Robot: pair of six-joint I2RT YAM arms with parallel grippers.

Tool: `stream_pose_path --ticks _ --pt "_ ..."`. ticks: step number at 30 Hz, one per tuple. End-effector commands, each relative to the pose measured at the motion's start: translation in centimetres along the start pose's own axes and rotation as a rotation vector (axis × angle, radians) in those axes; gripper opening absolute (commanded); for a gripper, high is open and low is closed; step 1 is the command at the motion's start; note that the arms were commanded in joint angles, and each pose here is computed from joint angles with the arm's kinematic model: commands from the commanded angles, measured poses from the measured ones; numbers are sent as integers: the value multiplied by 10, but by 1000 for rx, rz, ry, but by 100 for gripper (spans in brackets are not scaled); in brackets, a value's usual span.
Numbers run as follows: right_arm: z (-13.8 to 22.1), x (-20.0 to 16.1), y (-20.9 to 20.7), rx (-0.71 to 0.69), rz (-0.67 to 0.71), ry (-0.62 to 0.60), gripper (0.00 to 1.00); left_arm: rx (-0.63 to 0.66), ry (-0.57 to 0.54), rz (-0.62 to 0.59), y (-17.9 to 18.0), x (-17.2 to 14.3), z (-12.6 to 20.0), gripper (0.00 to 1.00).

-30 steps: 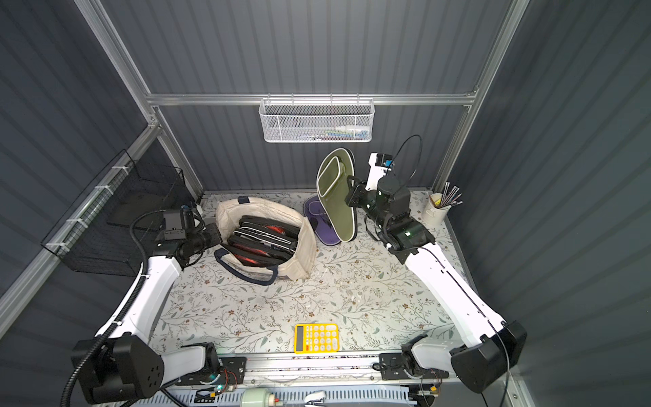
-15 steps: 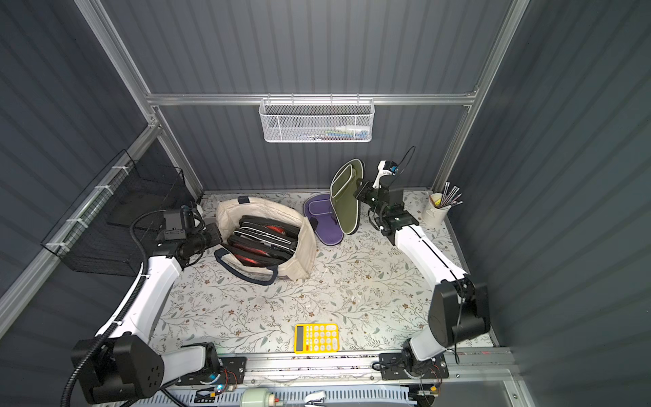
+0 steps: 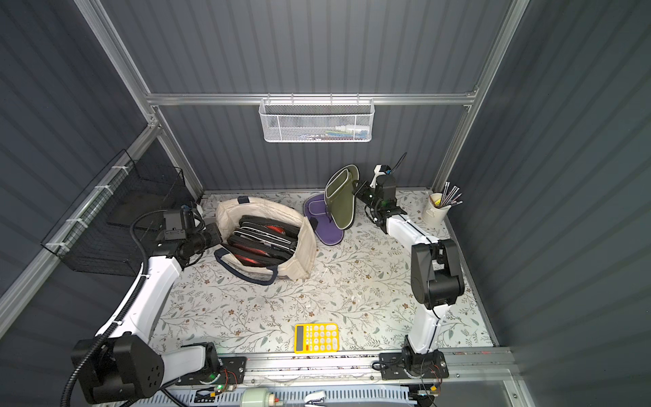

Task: Remove the ping pong set from the canvas bag
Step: Place the ping pong set at the ping pong set.

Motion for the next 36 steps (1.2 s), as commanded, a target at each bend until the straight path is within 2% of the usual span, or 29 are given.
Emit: stream_pose_path --ticks 1,27,36 --pt "-10 16 12 98 -37 -56 0 10 31 -3 5 -9 -2 0" --pt "-58 -18 -53 61 -205 -62 0 11 26 -3 6 -8 -2 0" --pt "-55 -27 -72 -10 -224 -66 0 8 24 -3 5 -8 -1 0"
Point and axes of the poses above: each gripper's point midway between its finger pads, its own z axis back along the fingers, its own y axis along the line the jaws close on, x = y × z, the point moved 2 cm from there along z, back along the fingers, and after that the axes turned 6 degrees about z, right-handed, at the moved point
